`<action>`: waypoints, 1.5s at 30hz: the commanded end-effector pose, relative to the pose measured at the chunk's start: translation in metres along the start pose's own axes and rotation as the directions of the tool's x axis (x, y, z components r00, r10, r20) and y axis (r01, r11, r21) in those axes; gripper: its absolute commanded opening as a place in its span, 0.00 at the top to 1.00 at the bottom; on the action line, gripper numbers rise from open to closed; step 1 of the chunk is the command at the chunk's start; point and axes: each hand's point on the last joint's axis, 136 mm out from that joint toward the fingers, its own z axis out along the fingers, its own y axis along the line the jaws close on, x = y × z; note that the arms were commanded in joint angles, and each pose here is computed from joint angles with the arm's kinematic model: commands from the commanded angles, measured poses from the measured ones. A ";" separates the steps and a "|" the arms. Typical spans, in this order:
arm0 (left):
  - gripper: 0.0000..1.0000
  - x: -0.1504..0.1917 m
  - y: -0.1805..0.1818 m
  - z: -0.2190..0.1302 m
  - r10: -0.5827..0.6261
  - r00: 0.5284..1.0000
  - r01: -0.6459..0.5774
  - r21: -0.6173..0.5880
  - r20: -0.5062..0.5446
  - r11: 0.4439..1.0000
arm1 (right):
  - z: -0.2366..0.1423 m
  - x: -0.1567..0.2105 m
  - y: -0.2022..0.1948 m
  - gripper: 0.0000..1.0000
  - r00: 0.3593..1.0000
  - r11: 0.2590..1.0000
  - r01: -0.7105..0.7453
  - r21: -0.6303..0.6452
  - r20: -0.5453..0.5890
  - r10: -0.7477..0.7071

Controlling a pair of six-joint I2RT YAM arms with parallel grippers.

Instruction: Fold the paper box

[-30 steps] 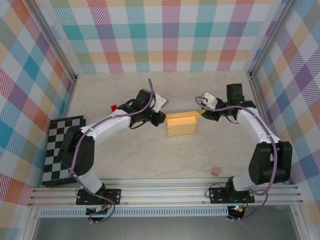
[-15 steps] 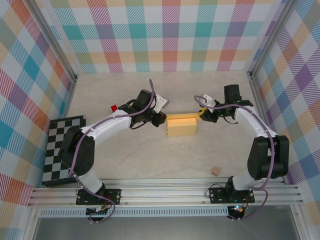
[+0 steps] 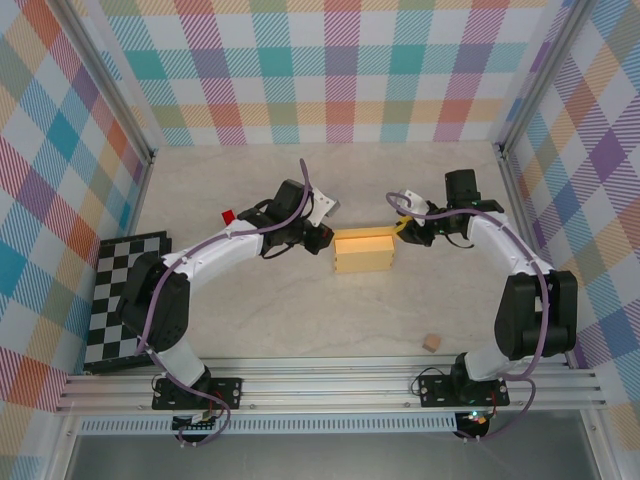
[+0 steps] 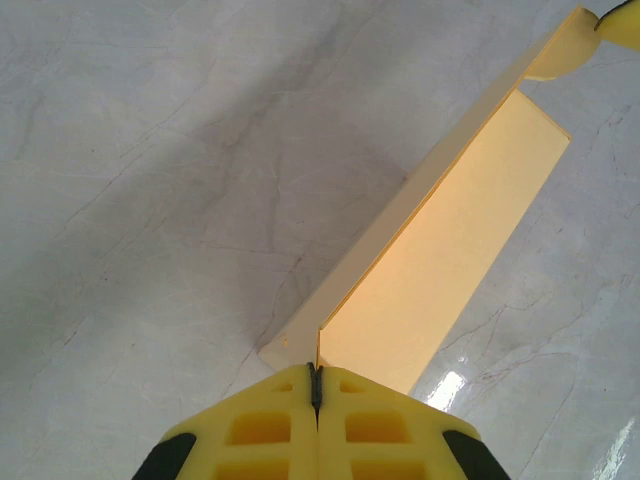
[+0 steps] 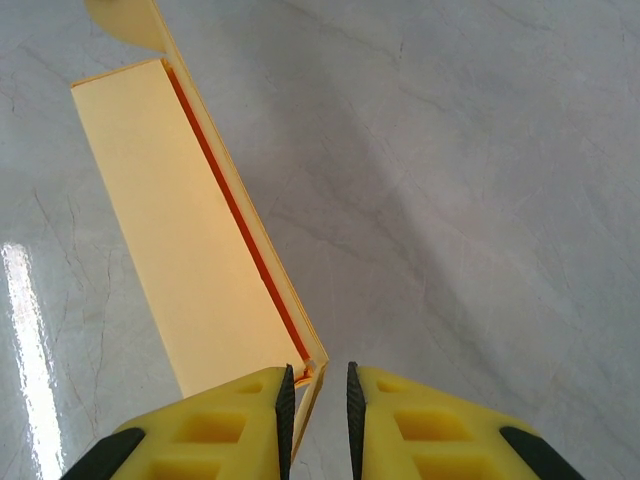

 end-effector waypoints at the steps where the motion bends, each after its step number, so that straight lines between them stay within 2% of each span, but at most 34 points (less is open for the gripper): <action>1: 1.00 -0.011 -0.009 -0.014 0.010 0.999 -0.010 0.002 0.031 1.000 | 0.005 0.005 0.013 0.76 0.999 0.998 -0.033 -0.047 -0.007 0.033; 5: 1.00 -0.011 -0.009 -0.014 0.012 0.999 -0.012 0.001 0.033 1.000 | 0.008 0.011 0.013 0.76 0.999 0.998 -0.036 -0.045 -0.038 0.034; 16: 1.00 -0.015 -0.009 -0.017 -0.004 0.999 0.004 -0.009 0.045 1.000 | 0.017 0.016 0.016 0.93 0.990 0.990 -0.125 -0.065 -0.081 0.119; 21: 1.00 -0.027 -0.005 -0.016 -0.120 0.990 0.122 -0.026 0.079 0.992 | 0.022 0.013 0.011 1.00 0.965 0.971 -0.237 -0.033 -0.120 0.231; 26: 1.00 -0.036 -0.008 -0.010 -0.250 0.962 0.255 -0.038 0.109 0.966 | 0.018 -0.005 0.001 1.00 0.916 0.920 -0.392 0.016 -0.082 0.392; 28: 1.00 -0.038 -0.009 -0.008 -0.282 0.952 0.290 -0.060 0.121 0.955 | 0.016 -0.011 -0.004 1.00 0.898 0.899 -0.431 0.079 -0.059 0.436; 29: 1.00 -0.048 -0.010 -0.009 -0.288 0.944 0.301 -0.058 0.162 0.952 | 0.013 -0.014 -0.008 1.00 0.889 0.886 -0.450 0.114 -0.044 0.457; 33: 1.00 -0.054 -0.013 -0.009 -0.307 0.929 0.329 -0.084 0.205 0.940 | -0.002 -0.024 -0.024 1.00 0.816 0.788 -0.572 0.228 0.062 0.575; 36: 1.00 -0.054 -0.007 -0.006 -0.339 0.914 0.369 -0.110 0.222 0.923 | -0.011 -0.032 -0.031 1.00 0.752 0.711 -0.655 0.257 0.133 0.645; 40: 1.00 -0.052 0.000 -0.003 -0.399 0.887 0.435 -0.130 0.233 0.891 | -0.010 -0.035 -0.029 1.00 0.716 0.668 -0.695 0.265 0.171 0.677; 45: 1.00 -0.051 0.005 0.001 -0.515 0.816 0.556 -0.112 0.263 0.823 | 0.001 -0.021 -0.023 1.00 0.671 0.622 -0.738 0.263 0.185 0.718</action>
